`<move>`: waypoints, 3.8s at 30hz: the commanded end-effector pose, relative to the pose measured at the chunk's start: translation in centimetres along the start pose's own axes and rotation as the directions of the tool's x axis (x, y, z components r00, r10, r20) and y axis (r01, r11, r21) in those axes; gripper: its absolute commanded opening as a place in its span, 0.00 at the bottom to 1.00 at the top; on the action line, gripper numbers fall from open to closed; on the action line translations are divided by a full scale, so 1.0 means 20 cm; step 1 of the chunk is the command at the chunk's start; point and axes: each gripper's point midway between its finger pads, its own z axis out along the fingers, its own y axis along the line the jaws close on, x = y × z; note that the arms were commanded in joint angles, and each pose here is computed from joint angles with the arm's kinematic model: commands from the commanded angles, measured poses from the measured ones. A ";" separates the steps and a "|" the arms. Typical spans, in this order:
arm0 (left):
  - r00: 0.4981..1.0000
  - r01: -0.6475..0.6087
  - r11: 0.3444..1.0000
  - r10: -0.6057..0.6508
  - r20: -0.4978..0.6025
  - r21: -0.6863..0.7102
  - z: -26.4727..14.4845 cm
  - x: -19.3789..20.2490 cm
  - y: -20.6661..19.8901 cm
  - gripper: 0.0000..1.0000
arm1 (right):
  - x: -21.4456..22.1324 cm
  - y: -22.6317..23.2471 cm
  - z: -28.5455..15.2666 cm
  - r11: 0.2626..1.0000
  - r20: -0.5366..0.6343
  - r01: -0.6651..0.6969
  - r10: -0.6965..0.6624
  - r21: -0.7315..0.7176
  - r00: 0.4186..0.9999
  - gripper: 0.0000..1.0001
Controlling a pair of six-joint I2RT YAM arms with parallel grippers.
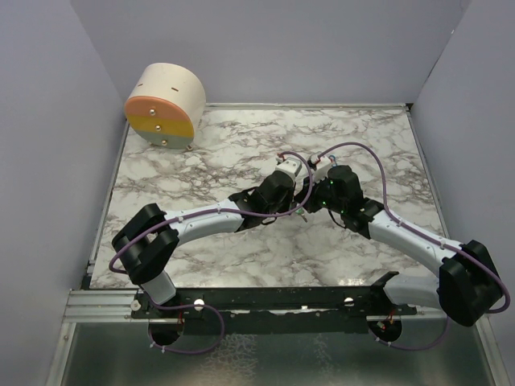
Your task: Put the keys on the keyring
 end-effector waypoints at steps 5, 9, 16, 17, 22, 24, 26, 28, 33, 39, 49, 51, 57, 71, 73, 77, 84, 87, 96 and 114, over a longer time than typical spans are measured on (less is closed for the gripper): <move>0.999 -0.009 0.999 0.008 0.036 0.039 -0.04 -0.08 -0.06 0.00 | -0.06 -0.01 0.01 1.000 0.040 0.018 -0.018 0.015 0.999 0.01; 0.999 -0.008 0.999 0.006 0.044 0.035 -0.05 -0.10 -0.05 0.00 | -0.05 -0.01 0.01 1.000 0.037 0.017 -0.017 0.016 0.999 0.01; 0.999 -0.010 1.000 0.008 0.050 0.028 -0.05 -0.11 -0.05 0.00 | -0.05 -0.01 0.01 1.000 0.034 0.017 -0.017 0.014 0.999 0.01; 0.999 -0.010 1.000 0.008 0.050 0.028 -0.05 -0.11 -0.05 0.00 | -0.05 -0.01 0.01 1.000 0.035 0.017 -0.018 0.014 0.999 0.01; 0.998 -0.011 1.000 0.009 0.058 0.028 -0.06 -0.12 -0.05 0.00 | -0.05 -0.01 0.01 1.000 0.035 0.016 -0.017 0.014 0.999 0.01; 0.998 -0.011 1.000 0.010 0.060 0.029 -0.06 -0.13 -0.05 0.00 | -0.05 -0.01 0.01 1.000 0.035 0.016 -0.016 0.015 0.999 0.01; 0.998 -0.011 1.000 0.010 0.060 0.027 -0.06 -0.13 -0.05 0.00 | -0.06 -0.01 0.01 1.000 0.038 0.017 -0.018 0.015 0.999 0.01; 0.998 -0.010 1.000 0.009 0.062 0.025 -0.06 -0.13 -0.05 0.00 | -0.05 -0.01 0.01 1.000 0.034 0.016 -0.016 0.015 0.999 0.01; 0.998 -0.008 1.000 0.007 0.067 0.026 -0.07 -0.14 -0.05 0.00 | -0.05 -0.01 0.01 1.000 0.034 0.016 -0.016 0.014 0.999 0.01; 0.997 -0.006 1.000 0.004 0.072 0.028 -0.07 -0.15 -0.05 0.00 | -0.05 -0.01 0.01 1.000 0.041 0.012 -0.013 0.021 0.999 0.01; 0.998 -0.012 0.999 0.009 0.057 0.050 -0.07 -0.13 -0.07 0.00 | -0.07 -0.02 0.00 0.999 0.054 0.007 -0.009 0.040 0.999 0.01; 0.998 -0.016 0.998 0.014 0.053 0.052 -0.08 -0.12 -0.07 0.00 | -0.07 -0.03 -0.01 0.999 0.058 0.005 -0.008 0.045 0.998 0.01; 0.999 -0.022 0.998 0.019 0.046 0.057 -0.08 -0.11 -0.07 0.00 | -0.08 -0.04 -0.01 0.998 0.065 0.004 -0.008 0.057 0.998 0.01; 0.999 -0.024 0.998 0.021 0.042 0.064 -0.09 -0.10 -0.07 0.00 | -0.08 -0.05 -0.02 0.997 0.069 0.005 -0.010 0.074 0.998 0.01; 0.999 -0.025 0.998 0.023 0.043 0.065 -0.09 -0.10 -0.07 0.03 | -0.08 -0.05 -0.02 0.997 0.069 0.005 -0.010 0.078 0.998 0.01; 0.999 -0.029 0.997 0.027 0.038 0.066 -0.09 -0.10 -0.07 0.17 | -0.09 -0.06 -0.02 0.996 0.072 0.002 -0.009 0.088 0.997 0.01; 0.999 -0.033 0.998 0.031 0.039 0.061 -0.11 -0.09 -0.06 0.43 | -0.09 -0.08 -0.03 0.994 0.078 -0.004 -0.005 0.112 0.997 0.01; 0.998 -0.033 0.998 0.030 0.046 0.055 -0.12 -0.10 -0.05 0.50 | -0.09 -0.10 -0.04 0.991 0.077 -0.010 -0.001 0.134 0.997 0.01; 0.997 -0.029 1.000 0.028 0.072 0.004 -0.17 -0.13 0.01 0.57 | -0.10 -0.12 -0.05 0.987 0.082 -0.017 0.004 0.162 0.997 0.01; 0.986 0.061 0.990 -0.039 0.164 -0.126 -0.28 -0.17 0.21 0.64 | -0.09 -0.14 -0.05 0.984 0.078 -0.014 0.000 0.177 0.997 0.01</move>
